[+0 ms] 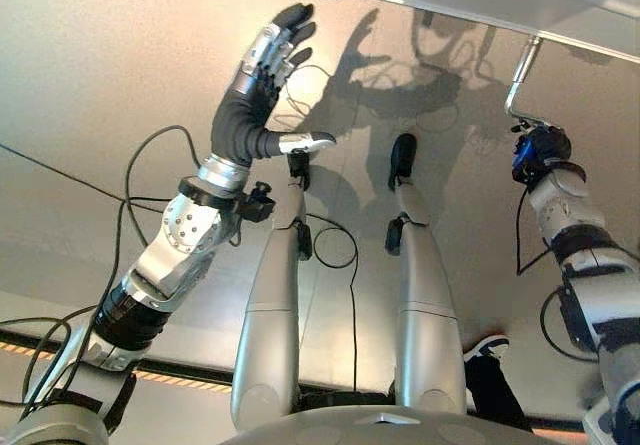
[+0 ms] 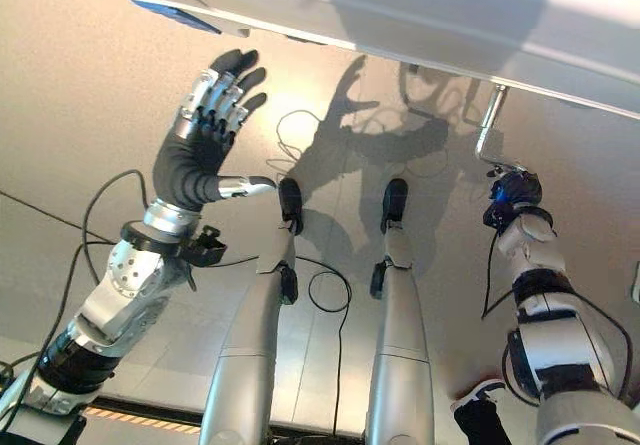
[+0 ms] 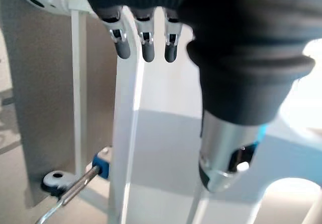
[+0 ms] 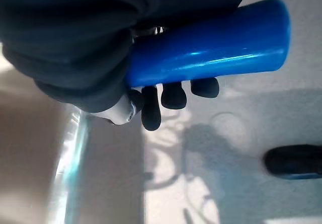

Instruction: Raise the hospital bed

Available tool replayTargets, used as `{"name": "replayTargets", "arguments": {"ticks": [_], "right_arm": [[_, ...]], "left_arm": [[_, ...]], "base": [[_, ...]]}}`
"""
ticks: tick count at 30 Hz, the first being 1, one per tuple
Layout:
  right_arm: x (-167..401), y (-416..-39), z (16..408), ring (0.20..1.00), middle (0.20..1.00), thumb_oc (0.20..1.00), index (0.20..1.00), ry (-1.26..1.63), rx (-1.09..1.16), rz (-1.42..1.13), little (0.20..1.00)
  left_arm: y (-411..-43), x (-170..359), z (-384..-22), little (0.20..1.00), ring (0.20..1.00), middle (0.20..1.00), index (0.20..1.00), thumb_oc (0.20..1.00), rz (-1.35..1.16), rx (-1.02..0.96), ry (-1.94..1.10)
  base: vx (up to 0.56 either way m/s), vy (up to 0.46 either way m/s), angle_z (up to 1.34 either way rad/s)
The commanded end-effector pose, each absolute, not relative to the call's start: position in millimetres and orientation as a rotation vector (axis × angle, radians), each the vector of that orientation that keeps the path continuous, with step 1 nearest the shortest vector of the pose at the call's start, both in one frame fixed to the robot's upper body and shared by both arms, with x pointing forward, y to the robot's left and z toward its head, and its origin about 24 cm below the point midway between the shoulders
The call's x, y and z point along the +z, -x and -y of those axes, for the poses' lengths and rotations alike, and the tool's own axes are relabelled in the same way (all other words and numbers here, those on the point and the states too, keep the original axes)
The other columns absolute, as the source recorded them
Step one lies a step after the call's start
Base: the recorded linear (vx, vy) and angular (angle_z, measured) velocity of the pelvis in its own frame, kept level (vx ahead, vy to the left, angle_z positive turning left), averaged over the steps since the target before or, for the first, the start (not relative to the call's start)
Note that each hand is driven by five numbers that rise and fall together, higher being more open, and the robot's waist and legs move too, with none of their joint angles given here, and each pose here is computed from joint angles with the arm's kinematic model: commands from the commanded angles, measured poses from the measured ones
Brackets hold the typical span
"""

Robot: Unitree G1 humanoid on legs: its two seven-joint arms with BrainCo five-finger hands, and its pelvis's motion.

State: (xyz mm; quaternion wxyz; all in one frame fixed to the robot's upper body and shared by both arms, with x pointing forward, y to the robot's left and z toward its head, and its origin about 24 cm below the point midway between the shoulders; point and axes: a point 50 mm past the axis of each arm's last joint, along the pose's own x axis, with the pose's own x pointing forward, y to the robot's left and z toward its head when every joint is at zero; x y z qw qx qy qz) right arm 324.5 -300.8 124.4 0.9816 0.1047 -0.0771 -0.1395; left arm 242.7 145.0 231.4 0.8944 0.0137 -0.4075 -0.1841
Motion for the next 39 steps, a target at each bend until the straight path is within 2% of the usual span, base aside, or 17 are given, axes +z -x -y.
{"name": "replayTargets", "arguments": {"ticks": [1, 5, 6, 13, 22, 25, 29, 30, 34, 39], "right_arm": [[151.6, -258.6, 366.7, 0.2, 0.2, 0.2, 0.2, -0.137, -0.433, 0.365, 0.2], [163.9, -243.6, 348.3, 0.2, 0.2, 0.2, 0.2, -0.13, -0.314, 0.453, 0.2], [172.6, -232.7, 336.0, 0.2, 0.2, 0.2, 0.2, -0.119, -0.227, 0.494, 0.2], [191.7, -221.9, 307.5, 0.2, 0.2, 0.2, 0.2, -0.166, -0.002, 0.562, 0.2], [178.5, -223.8, 262.7, 0.2, 0.2, 0.2, 0.2, -0.232, 0.342, 0.391, 0.2], [164.7, -223.7, 222.4, 0.2, 0.2, 0.2, 0.2, -0.287, 0.595, 0.252, 0.2], [159.6, -238.2, 184.5, 0.2, 0.2, 0.2, 0.2, -0.296, 0.753, 0.202, 0.2], [159.6, -238.3, 184.5, 0.2, 0.2, 0.2, 0.2, -0.296, 0.753, 0.202, 0.2], [174.7, -257.0, 128.5, 0.2, 0.2, 0.2, 0.2, -0.396, 0.918, 0.258, 0.2], [185.5, -261.2, 94.5, 0.2, 0.2, 0.2, 0.2, -0.408, 1.013, 0.288, 0.2]], "left_arm": [[-217.3, 240.6, -150.8, 1.0, 1.0, 1.0, 1.0, 1.0, 0.98, -0.379, -0.073], [-214.0, 241.7, -156.7, 1.0, 1.0, 1.0, 1.0, 1.0, 0.986, -0.361, -0.093], [-209.8, 243.3, -162.8, 1.0, 1.0, 1.0, 1.0, 1.0, 0.994, -0.345, -0.105], [-200.2, 245.9, -171.1, 1.0, 1.0, 1.0, 1.0, 1.0, 1.001, -0.352, -0.117], [-198.8, 243.1, -166.9, 1.0, 1.0, 1.0, 1.0, 1.0, 0.975, -0.415, -0.145], [-199.7, 241.9, -160.4, 1.0, 1.0, 1.0, 1.0, 1.0, 0.968, -0.456, -0.122], [-207.4, 240.7, -153.7, 1.0, 1.0, 1.0, 1.0, 1.0, 0.963, -0.467, -0.088], [-207.4, 240.7, -153.7, 1.0, 1.0, 1.0, 1.0, 1.0, 0.963, -0.466, -0.088], [-216.0, 238.0, -141.9, 1.0, 1.0, 1.0, 1.0, 1.0, 0.945, -0.483, 0.005], [-219.4, 235.3, -135.6, 1.0, 1.0, 1.0, 1.0, 1.0, 0.928, -0.486, 0.054]], "base": [[0.0, -0.009, -0.11], [-0.01, -0.001, -0.09], [-0.01, 0.004, -0.07], [0.0, 0.0, -0.01], [0.0, 0.0, 0.0], [0.0, 0.0, 0.0], [0.0, 0.0, 0.0], [0.0, 0.0, 0.0], [0.0, 0.008, -0.06], [0.0, 0.008, -0.08]]}}
